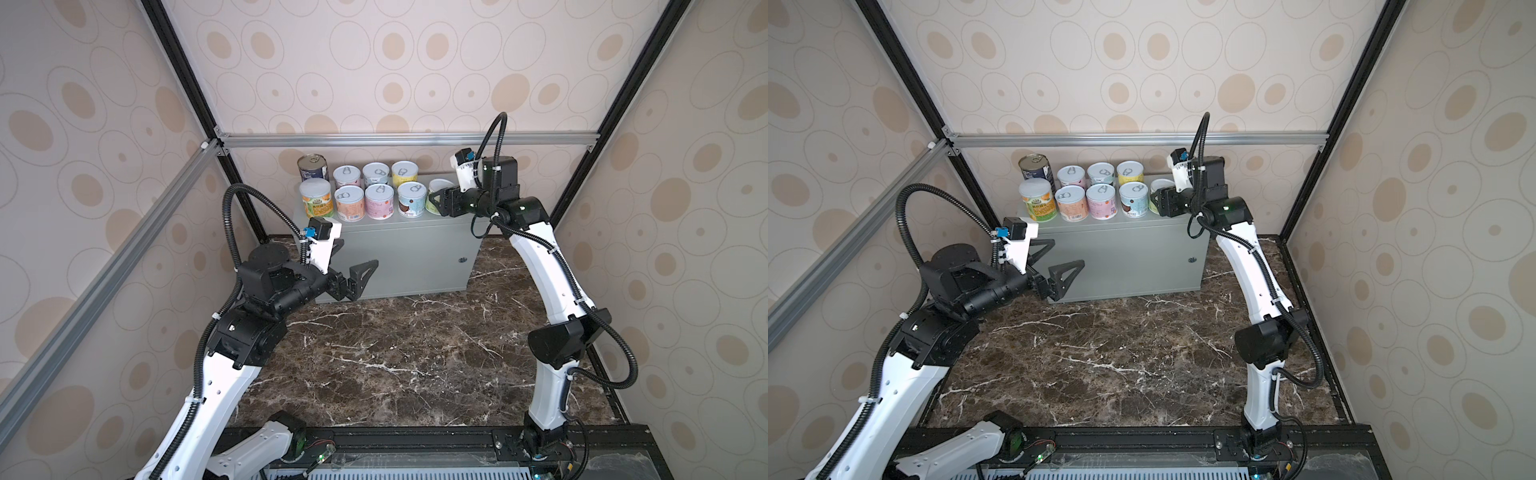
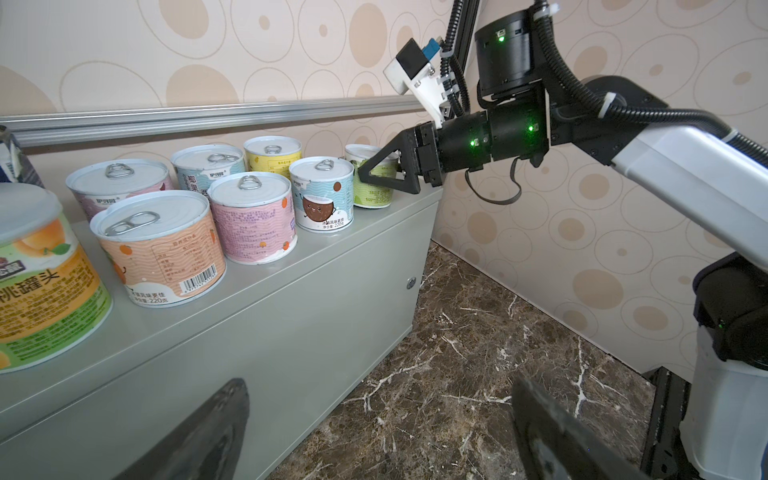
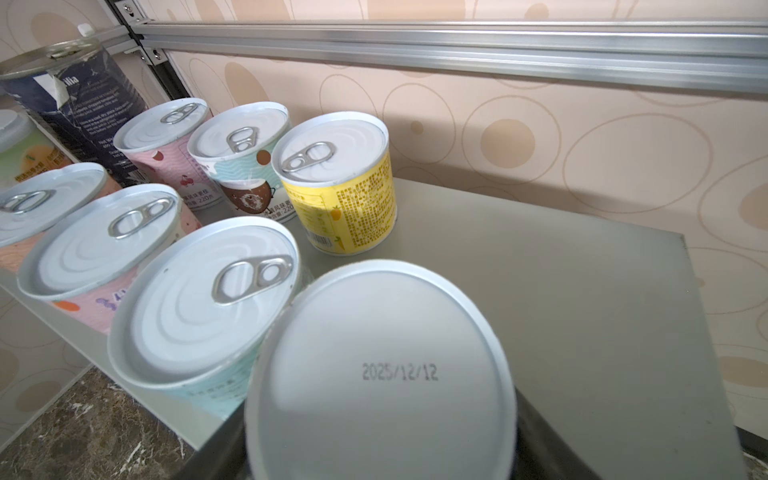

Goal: Place and organize the canned foods onto the counter
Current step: 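Lower the green-labelled can onto the cabinet top and hold it there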

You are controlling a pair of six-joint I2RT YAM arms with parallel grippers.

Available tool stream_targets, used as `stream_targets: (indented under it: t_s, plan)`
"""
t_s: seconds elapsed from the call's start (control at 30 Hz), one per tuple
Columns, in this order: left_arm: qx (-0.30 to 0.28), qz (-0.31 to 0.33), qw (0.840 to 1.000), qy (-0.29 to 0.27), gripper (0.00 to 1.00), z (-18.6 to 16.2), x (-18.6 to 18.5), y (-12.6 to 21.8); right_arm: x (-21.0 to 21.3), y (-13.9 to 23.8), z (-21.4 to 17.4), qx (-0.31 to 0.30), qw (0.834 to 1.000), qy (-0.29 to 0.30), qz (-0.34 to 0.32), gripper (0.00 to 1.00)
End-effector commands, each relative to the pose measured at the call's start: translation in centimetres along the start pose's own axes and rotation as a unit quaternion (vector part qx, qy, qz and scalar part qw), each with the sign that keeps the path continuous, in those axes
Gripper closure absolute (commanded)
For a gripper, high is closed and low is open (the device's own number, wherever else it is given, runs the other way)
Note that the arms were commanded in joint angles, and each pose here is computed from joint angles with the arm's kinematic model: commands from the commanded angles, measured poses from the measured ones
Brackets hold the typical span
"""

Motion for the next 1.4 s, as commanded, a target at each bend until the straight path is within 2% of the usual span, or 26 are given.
stream_targets:
  t_s: [0.0,0.1,0.3,0.4,0.8,1.37]
  plan:
    - [-0.028,-0.003,0.999,-0.016,0.02,1.5,-0.5,0.8,0.9,0.0,-0.4,0.013,1.0,0.008,0.018,0.38]
    - [-0.028,-0.003,0.999,-0.016,0.02,1.5,-0.4,0.8,0.7,0.0,-0.5,0.013,1.0,0.01,0.012,0.38]
    - [-0.027,-0.002,1.0,-0.015,0.02,1.5,-0.4,0.8,-0.9,-0.6,-0.7,0.023,0.998,0.008,-0.053,0.36]
    - [-0.027,0.001,1.0,-0.016,0.02,1.4,-0.4,0.9,-1.2,-1.2,-0.9,0.025,0.998,0.011,-0.061,0.34]
    - [-0.027,0.01,0.999,-0.02,0.02,1.4,-0.4,1.4,-1.6,-3.7,-0.6,0.015,0.998,0.018,-0.054,0.31]
    - [-0.028,0.014,0.999,-0.023,0.02,1.3,-0.3,1.5,-1.7,-5.0,-0.5,0.004,0.999,0.017,-0.046,0.21]
Point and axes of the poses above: each gripper's point midway between its finger pads, its own y axis back along the fingers, its own x axis along the line the jaws close on, z = x × y, the point moved 6 cm from there along y, back along the fingers, and after that the axes turned 3 degrees about y, right-handed, at the moved point
